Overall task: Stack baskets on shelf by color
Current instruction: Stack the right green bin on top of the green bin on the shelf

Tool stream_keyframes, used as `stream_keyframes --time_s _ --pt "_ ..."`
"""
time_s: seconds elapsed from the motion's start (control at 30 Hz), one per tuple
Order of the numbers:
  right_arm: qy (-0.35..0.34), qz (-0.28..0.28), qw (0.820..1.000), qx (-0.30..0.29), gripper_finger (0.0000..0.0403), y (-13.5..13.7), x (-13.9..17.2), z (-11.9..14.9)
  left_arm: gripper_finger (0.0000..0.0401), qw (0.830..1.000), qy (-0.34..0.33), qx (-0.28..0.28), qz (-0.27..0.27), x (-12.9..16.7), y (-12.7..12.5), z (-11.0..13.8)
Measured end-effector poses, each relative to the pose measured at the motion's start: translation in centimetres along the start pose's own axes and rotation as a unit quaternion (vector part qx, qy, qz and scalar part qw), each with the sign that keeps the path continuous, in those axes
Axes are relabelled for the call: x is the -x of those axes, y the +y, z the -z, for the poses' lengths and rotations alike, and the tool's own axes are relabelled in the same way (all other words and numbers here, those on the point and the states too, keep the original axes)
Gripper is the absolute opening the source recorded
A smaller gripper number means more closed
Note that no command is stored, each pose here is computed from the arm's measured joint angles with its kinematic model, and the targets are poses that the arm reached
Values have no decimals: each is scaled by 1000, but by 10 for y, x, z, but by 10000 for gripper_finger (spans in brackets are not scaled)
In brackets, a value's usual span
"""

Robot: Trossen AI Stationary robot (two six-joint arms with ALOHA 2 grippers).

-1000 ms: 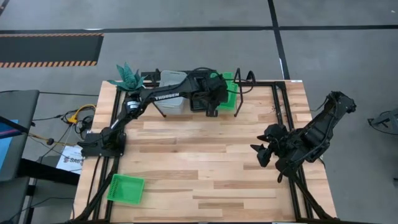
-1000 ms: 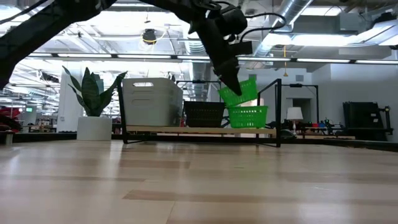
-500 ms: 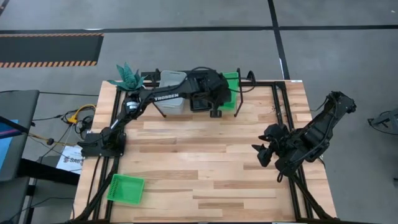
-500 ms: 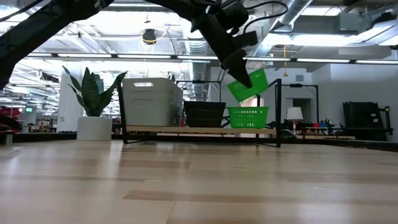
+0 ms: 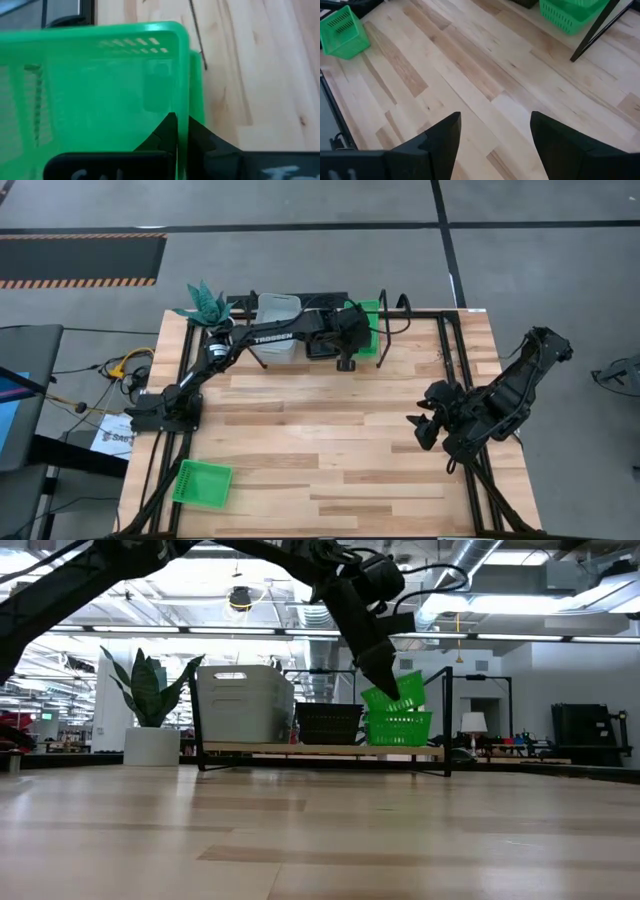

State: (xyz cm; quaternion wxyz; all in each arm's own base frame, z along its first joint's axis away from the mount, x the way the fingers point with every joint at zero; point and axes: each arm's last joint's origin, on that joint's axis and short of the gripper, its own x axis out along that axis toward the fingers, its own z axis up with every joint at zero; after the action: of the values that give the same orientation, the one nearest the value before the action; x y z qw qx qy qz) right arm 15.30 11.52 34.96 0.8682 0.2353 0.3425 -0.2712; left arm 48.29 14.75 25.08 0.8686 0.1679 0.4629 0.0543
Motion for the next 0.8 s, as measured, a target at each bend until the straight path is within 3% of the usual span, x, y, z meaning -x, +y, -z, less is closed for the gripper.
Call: stream_keyframes --time_s 0.37,0.8 --pt "0 0 1000 -8 264 0 0 0 8 1000 20 -10 7 1 -9 0" --pt "0 1 1000 -8 264 0 0 0 94 1000 20 -14 2 1 -15 -3"
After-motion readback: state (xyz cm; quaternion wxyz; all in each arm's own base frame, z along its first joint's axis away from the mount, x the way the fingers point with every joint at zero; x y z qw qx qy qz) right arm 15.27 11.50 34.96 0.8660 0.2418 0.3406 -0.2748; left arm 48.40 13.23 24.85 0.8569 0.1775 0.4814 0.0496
